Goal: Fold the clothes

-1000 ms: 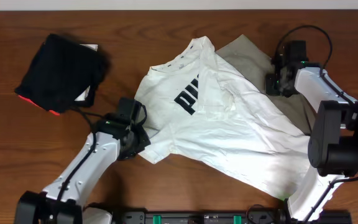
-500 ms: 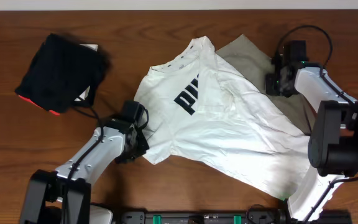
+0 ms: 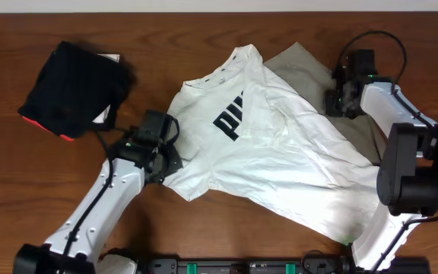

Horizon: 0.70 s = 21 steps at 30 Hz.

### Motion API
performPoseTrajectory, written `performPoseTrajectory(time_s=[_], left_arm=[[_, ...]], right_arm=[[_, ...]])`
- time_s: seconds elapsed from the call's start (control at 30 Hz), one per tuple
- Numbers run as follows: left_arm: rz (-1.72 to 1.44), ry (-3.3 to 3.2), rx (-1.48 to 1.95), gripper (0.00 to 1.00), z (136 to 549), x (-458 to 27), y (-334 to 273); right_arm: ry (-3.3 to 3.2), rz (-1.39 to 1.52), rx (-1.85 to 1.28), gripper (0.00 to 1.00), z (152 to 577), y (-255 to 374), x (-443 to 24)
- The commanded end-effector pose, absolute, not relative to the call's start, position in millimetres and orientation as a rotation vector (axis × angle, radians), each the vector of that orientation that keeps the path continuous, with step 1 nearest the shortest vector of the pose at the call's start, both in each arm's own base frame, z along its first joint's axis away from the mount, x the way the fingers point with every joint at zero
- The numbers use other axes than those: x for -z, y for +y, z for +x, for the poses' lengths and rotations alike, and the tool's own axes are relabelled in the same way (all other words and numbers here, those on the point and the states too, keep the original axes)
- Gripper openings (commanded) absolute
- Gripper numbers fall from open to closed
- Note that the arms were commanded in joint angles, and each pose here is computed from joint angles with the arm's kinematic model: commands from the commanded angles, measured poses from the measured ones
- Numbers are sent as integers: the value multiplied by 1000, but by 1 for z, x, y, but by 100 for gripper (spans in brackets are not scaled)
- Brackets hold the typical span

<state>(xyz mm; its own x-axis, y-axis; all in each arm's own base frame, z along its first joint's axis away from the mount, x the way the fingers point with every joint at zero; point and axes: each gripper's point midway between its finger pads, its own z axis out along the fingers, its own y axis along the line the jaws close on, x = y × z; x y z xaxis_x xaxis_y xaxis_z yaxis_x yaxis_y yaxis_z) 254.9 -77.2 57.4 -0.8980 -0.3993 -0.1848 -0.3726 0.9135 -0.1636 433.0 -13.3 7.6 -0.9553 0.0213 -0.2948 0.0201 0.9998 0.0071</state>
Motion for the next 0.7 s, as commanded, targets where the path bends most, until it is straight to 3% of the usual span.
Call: performPoseTrajectory(time_s=[0.0,0.43,0.67], left_arm=[[-534,2834,183,6,266,-57,-79],[-538,2989,73,6,262,6,-77],[-489,3025,29,6,257,13,-73]], right_arm=[[2851,24,-7,9,430,-16,-5],[2852,24,-8,9,430,-16,-5],[2848,24,-7,9,431,-16,-5]])
